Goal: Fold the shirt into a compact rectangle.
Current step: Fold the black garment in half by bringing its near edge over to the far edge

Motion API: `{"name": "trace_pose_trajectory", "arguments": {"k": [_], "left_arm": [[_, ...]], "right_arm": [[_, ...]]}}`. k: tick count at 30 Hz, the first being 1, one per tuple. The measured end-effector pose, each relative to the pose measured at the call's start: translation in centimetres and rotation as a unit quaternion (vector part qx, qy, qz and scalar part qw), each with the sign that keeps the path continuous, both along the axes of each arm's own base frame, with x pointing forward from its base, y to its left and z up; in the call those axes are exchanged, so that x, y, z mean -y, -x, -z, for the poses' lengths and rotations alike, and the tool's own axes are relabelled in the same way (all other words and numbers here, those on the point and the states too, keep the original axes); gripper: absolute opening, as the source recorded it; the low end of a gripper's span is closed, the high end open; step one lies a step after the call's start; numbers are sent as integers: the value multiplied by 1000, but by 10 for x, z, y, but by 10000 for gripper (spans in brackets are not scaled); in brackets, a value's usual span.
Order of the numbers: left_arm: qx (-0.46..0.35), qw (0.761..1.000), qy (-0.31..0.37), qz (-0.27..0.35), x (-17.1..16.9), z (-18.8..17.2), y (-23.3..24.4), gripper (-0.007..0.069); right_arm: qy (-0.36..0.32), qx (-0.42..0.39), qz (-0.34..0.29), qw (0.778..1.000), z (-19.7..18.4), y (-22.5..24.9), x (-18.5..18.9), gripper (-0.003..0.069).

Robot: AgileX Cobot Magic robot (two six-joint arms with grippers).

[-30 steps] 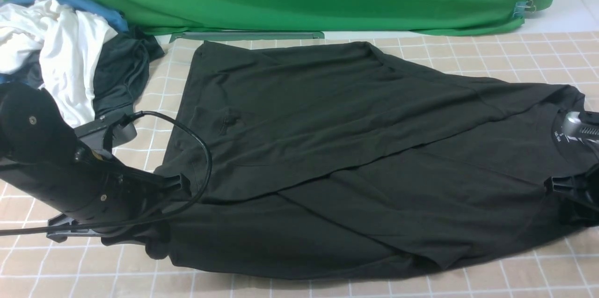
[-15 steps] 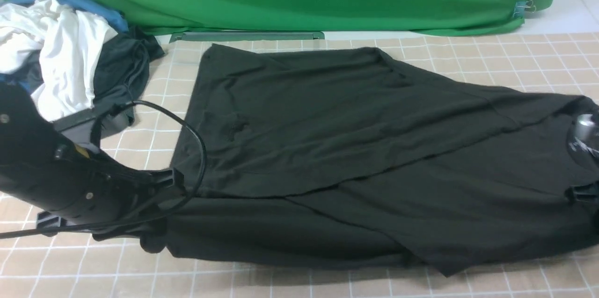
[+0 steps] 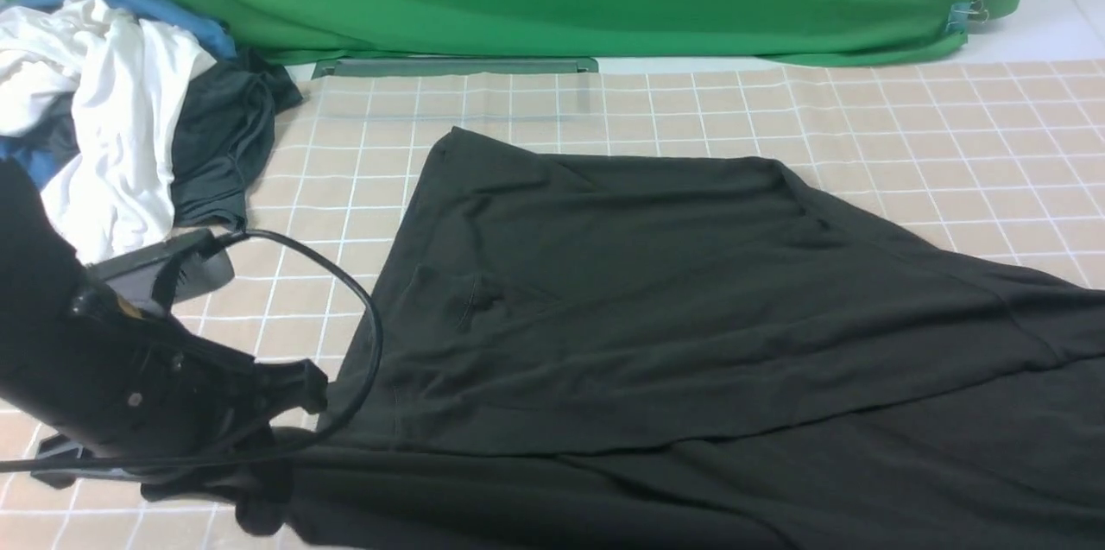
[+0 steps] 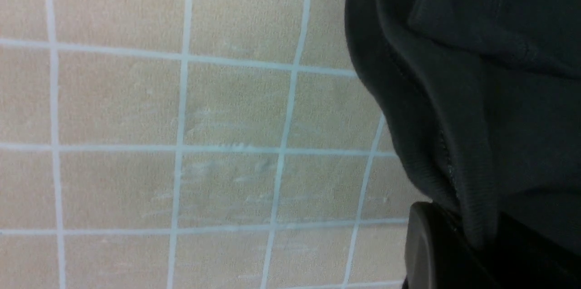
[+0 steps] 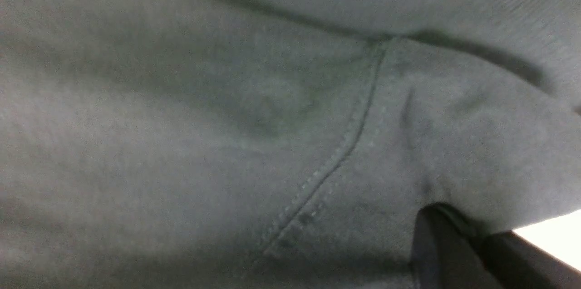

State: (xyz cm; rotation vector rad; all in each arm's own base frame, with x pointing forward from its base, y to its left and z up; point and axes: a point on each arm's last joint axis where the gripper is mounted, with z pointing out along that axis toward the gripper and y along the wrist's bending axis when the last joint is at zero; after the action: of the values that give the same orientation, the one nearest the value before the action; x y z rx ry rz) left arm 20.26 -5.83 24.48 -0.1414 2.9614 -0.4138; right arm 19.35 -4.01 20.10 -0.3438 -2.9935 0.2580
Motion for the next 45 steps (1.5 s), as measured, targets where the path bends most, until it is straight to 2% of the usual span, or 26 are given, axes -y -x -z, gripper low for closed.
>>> {"name": "trace_pose_trajectory", "arguments": {"k": [7,22,30,35,41,45], "left_arm": [[28,999,26,-16,8,-10,-27,20],[113,993,36,-26,32,-23,-170,20],[124,991,36,-26,41,-2,-225,20],[130,990,34,-34,43,17,-241,20],[133,988,37,-64,29,37,-254,20],[155,984,39,-80,22,39,-260,21]], "right_arm": [[13,43,-2,999,-18,-29,5,46],[20,93,-2,996,-10,-122,17,46],[24,148,-1,989,-8,-149,20,54],[23,159,-7,987,5,-158,21,67],[22,195,-17,980,12,-169,21,112],[22,219,-21,975,11,-173,21,202]]}}
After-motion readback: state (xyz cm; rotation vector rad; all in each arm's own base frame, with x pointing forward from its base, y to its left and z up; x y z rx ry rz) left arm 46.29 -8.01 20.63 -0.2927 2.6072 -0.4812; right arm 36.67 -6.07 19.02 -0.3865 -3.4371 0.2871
